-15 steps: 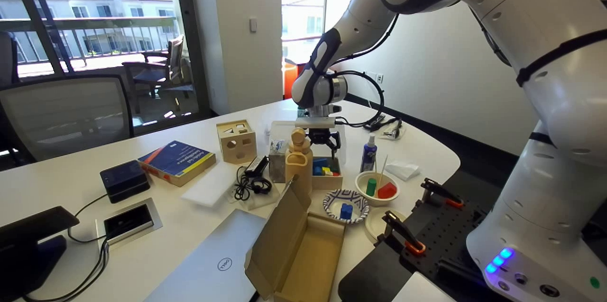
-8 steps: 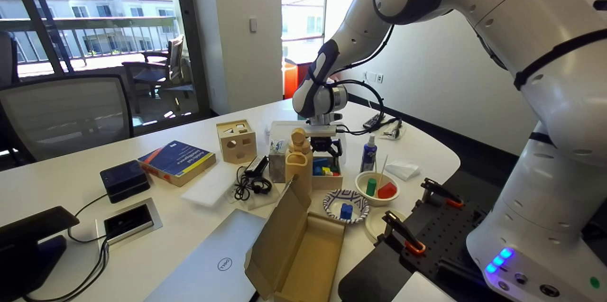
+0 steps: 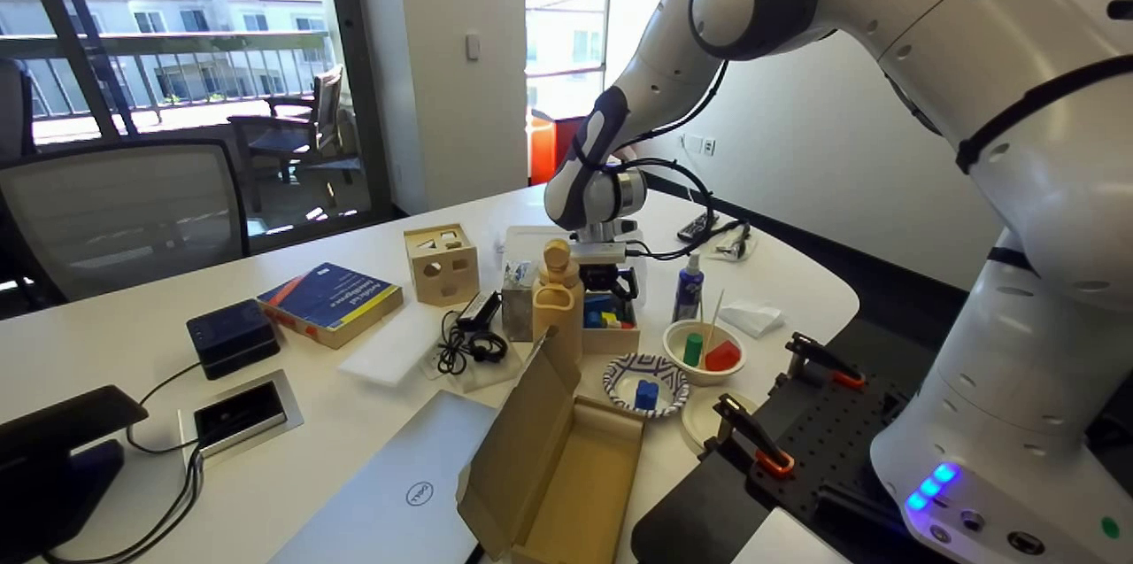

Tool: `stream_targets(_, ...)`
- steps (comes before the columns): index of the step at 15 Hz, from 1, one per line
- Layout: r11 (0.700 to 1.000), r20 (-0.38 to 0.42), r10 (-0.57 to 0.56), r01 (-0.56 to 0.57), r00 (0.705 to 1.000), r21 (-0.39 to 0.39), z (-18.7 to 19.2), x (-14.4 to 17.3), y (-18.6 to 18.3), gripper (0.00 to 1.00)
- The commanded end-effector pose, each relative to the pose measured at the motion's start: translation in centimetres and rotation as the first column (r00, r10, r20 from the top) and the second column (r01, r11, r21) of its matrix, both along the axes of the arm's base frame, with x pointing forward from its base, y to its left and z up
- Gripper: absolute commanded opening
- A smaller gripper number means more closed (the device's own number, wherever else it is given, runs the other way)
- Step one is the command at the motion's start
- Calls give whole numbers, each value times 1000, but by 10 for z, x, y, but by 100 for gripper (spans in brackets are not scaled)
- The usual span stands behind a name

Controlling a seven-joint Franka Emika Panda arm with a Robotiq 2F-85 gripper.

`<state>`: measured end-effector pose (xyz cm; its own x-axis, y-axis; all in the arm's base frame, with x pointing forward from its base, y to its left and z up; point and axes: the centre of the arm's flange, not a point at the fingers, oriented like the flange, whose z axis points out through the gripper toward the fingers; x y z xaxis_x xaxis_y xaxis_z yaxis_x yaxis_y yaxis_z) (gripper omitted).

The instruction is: Remove one blue block from the wooden box and put it in the white bowl.

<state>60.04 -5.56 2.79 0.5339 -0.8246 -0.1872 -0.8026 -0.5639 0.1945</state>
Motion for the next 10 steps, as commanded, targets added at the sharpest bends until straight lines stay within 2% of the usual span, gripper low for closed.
stream_targets(1,1000,-15,5,-6,1000,-25,-5,10,5,100)
stream_targets(3,999,-26,11,-12,1000,-30,-9,11,8,100)
stream_targets(4,999,-30,14,-15,999,-30,-10,11,8,93)
stream_targets(5,999,-36,15,-16,999,-29,-10,12,8,72)
stream_targets(7,999,-48,15,-16,999,-29,-10,13,8,68)
stream_targets(10,999,-71,15,-17,997,-29,-11,11,8,44)
